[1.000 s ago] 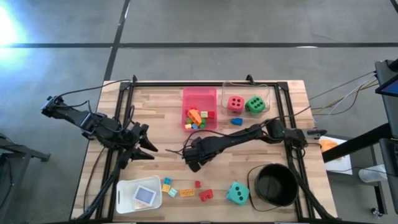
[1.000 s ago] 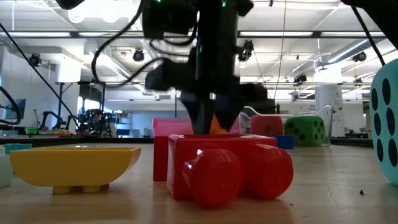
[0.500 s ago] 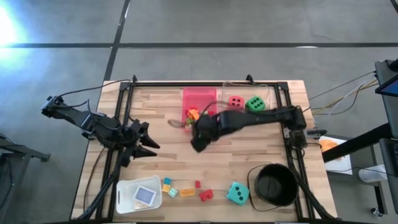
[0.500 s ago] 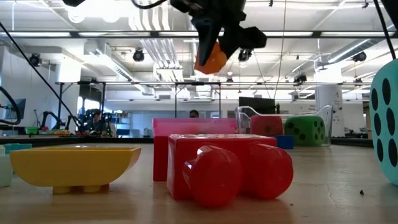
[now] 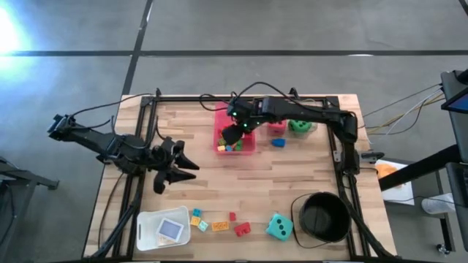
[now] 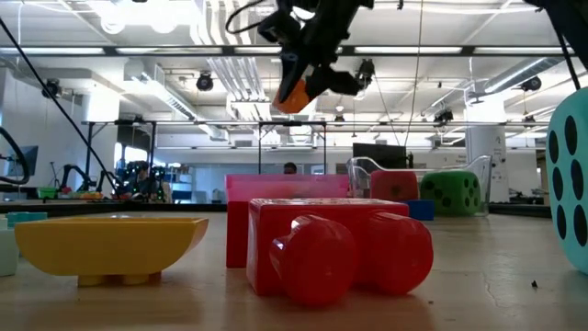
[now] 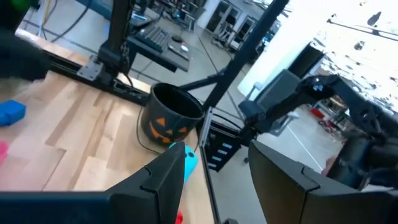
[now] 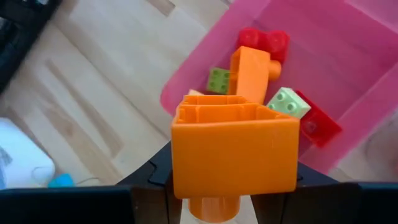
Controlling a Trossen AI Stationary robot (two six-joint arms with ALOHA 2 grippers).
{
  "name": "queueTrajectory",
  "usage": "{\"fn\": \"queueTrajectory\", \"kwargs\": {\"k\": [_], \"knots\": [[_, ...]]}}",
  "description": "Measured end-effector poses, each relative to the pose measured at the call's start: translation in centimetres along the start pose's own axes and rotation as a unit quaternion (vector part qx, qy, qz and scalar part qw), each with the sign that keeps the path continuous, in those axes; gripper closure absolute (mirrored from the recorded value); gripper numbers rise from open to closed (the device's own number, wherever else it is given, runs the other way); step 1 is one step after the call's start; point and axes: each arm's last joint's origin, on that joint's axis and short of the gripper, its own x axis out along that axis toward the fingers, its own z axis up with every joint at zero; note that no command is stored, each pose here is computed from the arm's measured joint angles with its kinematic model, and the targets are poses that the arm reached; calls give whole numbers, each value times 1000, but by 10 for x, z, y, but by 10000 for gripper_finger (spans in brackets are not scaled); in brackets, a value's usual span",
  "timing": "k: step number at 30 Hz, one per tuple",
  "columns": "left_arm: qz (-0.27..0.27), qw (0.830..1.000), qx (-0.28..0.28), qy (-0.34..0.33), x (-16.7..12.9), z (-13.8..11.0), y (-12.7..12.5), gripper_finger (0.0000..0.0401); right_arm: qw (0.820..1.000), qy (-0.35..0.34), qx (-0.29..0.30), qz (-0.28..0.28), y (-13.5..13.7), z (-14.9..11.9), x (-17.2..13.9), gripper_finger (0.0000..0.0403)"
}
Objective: Pick & Place Toys
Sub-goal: Put the orange game piece into the red bin
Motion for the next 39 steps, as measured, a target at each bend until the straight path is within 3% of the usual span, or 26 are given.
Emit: {"fn": "queueTrajectory", "kwargs": {"k": [19, 39], "knots": [[23, 999, -31, -24, -1, 8, 10, 220, 999, 28, 3, -20, -50, 38, 76, 280], [28, 998, -45, -28, -1, 10, 12, 220, 1000, -2, 8, 4, -63, 54, 83, 280]]}}
